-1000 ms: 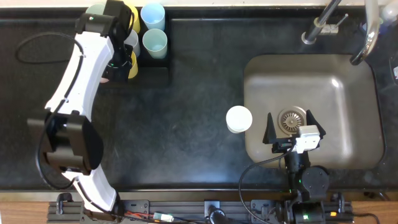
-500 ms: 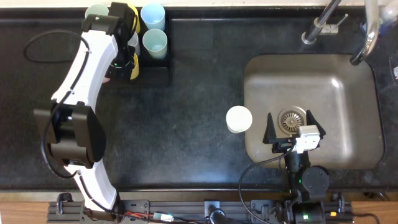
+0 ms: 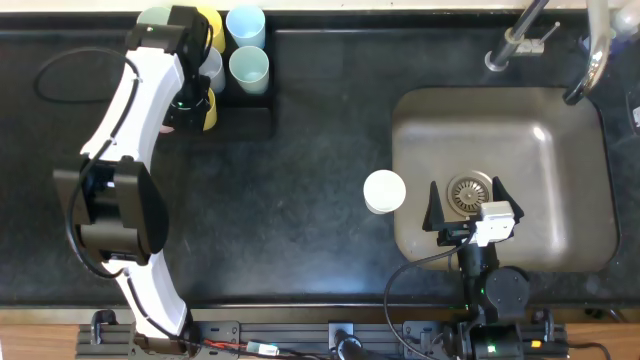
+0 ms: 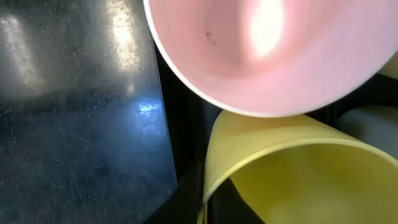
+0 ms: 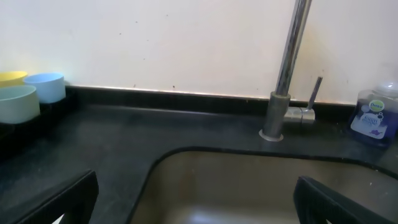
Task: Store Cups
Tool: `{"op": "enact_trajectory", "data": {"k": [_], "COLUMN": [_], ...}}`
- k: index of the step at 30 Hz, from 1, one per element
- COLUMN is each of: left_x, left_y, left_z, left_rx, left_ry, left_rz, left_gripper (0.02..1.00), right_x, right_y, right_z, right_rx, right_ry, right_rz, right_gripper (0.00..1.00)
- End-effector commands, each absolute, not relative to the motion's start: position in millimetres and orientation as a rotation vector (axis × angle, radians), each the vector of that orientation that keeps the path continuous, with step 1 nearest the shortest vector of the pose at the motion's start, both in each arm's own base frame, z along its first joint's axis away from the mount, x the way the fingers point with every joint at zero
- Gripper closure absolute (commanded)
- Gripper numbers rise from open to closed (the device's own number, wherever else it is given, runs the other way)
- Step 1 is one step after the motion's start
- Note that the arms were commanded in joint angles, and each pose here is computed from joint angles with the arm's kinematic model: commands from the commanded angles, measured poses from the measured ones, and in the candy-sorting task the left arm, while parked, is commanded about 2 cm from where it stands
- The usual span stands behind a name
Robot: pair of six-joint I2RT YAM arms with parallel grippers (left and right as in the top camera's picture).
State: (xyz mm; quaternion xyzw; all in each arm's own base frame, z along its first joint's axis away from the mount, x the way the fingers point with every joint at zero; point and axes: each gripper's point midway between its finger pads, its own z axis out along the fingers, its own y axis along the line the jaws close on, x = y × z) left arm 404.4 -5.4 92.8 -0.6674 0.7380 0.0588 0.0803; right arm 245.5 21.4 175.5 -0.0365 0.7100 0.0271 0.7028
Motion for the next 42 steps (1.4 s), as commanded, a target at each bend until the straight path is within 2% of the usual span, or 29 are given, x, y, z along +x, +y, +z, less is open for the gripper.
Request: {"op": "enact_trajectory", "data": {"k": [1,7,10,13,14,18,19,20,21,26,28,29,32,35,39,42], "left_x": [406.8,405.8,404.3,403.9,402.6,395.6,394.4,397.3,404.7,453.8,450.3,445.3,425.1,395.2,343.4,311.6], "left_y": [-2.3,-6.5,-8.2,-10.1,-9.1,-1.5,1.4,6.6,9.5,-5.8,-15.2,-14.9,-12.3,-9.4,-18.0,-23.0], "left_z": [89.6,90.3,101.7,127.6,150.0,206.4,220.9,249.2,269.4,396.6,443.4,451.4,453.1,433.0,400.6,390.1], "left_rx": [-2.015,-2.045,-2.053,-2.033,-2.010,-1.936,-1.904,-1.778,-1.641,-0.637,-0.345,-0.313,-0.243,-0.176,-0.112,-0.073], "left_ry": [2.183,2.180,2.164,2.133,2.098,1.983,1.952,1.929,1.931,1.874,1.721,1.670,1.577,1.550,1.556,1.522], "left_rz": [0.178,0.150,0.113,0.028,-0.033,-0.155,-0.181,-0.227,-0.252,-0.228,-0.175,-0.166,-0.118,-0.058,-0.119,-0.160], "left_gripper": [0.814,0.693,0.599,0.518,0.459,0.382,0.321,0.077,0.018,0.018,0.018,0.018,0.018,0.018,0.018,0.018], "right_x": [245.8,245.8,245.8,245.8,245.8,245.8,245.8,245.8,245.8,245.8,245.8,245.8,245.8,245.8,245.8,245.8], "right_y": [22.5,22.5,22.5,22.5,22.5,22.5,22.5,22.5,22.5,22.5,22.5,22.5,22.5,22.5,22.5,22.5], "right_z": [172.0,172.0,172.0,172.0,172.0,172.0,172.0,172.0,172.0,172.0,172.0,172.0,172.0,172.0,172.0,172.0], "right_rx": [-0.087,-0.087,-0.087,-0.087,-0.087,-0.087,-0.087,-0.087,-0.087,-0.087,-0.087,-0.087,-0.087,-0.087,-0.087,-0.087], "right_ry": [1.580,1.580,1.580,1.580,1.580,1.580,1.580,1.580,1.580,1.580,1.580,1.580,1.580,1.580,1.580,1.580], "right_rz": [0.061,0.061,0.061,0.061,0.061,0.061,0.061,0.061,0.061,0.061,0.061,0.061,0.061,0.061,0.061,0.061], "right_gripper": [0.003,0.005,0.005,0.005,0.003,0.005,0.005,0.003,0.003,0.003,0.003,0.003,0.005,0.005,0.003,0.003]}}
